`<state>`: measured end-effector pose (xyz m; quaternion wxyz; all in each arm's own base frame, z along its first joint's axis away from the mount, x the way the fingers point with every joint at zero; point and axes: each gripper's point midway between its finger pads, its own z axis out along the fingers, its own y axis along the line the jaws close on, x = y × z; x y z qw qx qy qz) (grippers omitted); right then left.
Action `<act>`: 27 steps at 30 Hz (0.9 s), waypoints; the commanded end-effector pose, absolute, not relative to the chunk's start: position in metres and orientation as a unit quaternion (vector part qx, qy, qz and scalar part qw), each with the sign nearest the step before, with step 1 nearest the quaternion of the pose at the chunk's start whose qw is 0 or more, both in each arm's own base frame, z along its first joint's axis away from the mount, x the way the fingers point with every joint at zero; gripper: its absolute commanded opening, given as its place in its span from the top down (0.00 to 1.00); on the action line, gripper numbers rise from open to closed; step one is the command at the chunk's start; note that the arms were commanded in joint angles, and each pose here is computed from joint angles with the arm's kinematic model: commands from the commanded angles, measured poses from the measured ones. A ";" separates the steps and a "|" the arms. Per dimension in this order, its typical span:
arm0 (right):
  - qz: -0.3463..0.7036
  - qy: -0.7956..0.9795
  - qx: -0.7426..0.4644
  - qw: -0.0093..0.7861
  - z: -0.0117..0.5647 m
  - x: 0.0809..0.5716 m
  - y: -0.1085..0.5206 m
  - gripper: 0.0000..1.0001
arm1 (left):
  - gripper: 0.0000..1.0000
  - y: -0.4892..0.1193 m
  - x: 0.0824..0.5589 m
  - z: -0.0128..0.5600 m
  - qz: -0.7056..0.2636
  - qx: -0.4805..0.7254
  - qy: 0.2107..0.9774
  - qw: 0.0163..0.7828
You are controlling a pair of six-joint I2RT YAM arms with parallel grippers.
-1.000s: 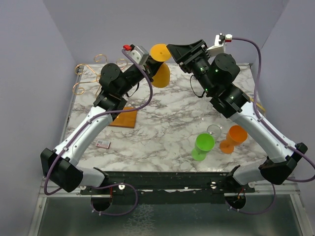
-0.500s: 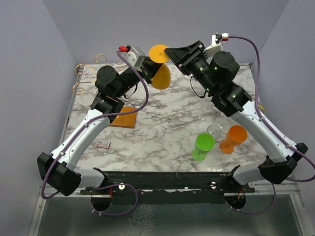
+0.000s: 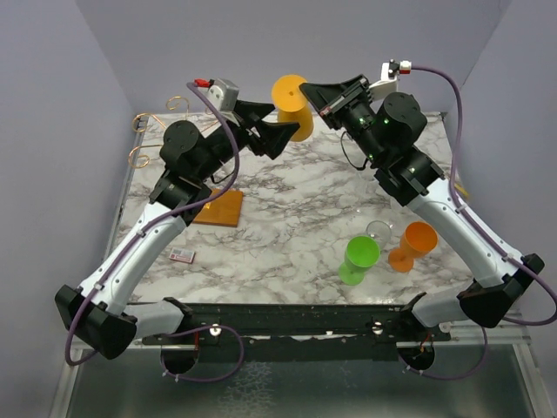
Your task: Place the wine glass upside down on the wine glass rack
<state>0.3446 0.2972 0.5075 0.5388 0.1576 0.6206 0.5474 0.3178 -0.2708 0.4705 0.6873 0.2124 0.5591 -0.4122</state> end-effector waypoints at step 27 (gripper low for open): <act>0.616 0.582 0.074 0.525 0.492 0.323 0.312 0.99 | 0.53 -0.243 0.320 0.480 -0.594 -0.010 0.642 0.485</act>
